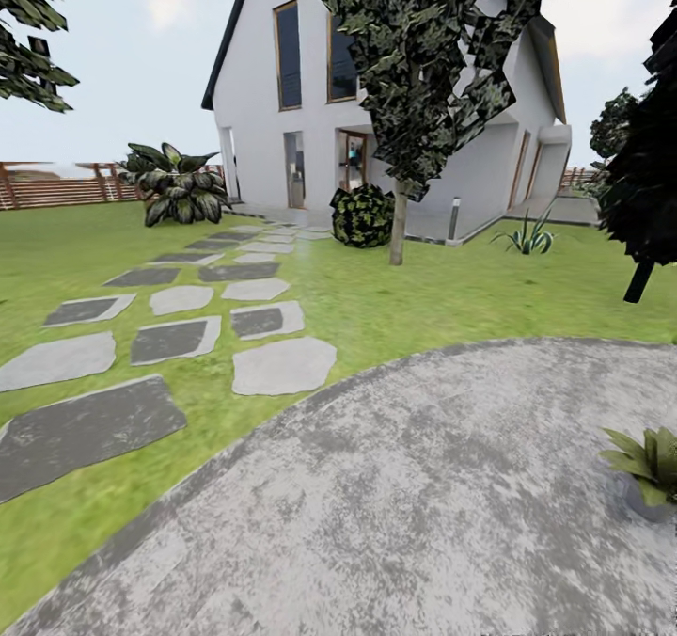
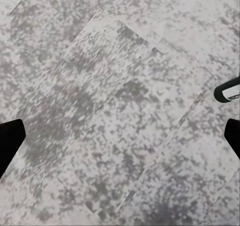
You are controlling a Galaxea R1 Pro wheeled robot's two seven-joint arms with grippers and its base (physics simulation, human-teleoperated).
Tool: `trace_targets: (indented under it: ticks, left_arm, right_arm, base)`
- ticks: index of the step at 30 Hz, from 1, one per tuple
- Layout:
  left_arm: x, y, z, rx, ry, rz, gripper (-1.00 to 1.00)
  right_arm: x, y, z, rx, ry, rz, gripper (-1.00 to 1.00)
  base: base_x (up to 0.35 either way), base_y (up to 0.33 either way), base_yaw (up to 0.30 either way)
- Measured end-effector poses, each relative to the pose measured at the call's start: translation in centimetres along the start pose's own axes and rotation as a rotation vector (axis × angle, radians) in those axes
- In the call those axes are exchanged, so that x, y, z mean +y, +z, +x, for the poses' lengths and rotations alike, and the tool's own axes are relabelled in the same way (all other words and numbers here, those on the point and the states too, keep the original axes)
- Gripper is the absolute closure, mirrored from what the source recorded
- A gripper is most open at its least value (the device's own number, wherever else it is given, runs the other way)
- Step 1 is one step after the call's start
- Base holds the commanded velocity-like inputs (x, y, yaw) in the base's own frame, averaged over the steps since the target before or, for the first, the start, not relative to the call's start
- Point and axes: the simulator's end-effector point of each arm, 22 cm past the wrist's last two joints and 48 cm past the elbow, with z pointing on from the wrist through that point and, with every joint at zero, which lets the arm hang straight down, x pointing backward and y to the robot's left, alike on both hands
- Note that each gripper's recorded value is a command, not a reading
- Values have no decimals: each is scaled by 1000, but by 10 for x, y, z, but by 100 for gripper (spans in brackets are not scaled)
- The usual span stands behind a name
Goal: Pick up the pesticide atomizer in the garden and spray insectifuge to fully cover both potted plants in the garden.
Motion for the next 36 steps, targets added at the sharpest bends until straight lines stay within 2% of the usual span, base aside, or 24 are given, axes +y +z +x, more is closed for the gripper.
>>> trace_targets:
  ticks: [13, 21, 36]
  left_arm:
    - [0, 0, 0, 0, 2, 1, -100]
    - [-1, 0, 0, 1, 4, 3, -100]
    - [-2, 0, 0, 1, 6, 3, -100]
  right_arm:
    - [0, 0, -1, -1, 2, 1, -100]
    - [1, 0, -2, -4, 3, 0, -100]
    - [2, 0, -3, -6, 5, 0, -100]
  base:
    - [41, 338, -262]
    - [-65, 315, -261]
    - [-12, 39, -262]
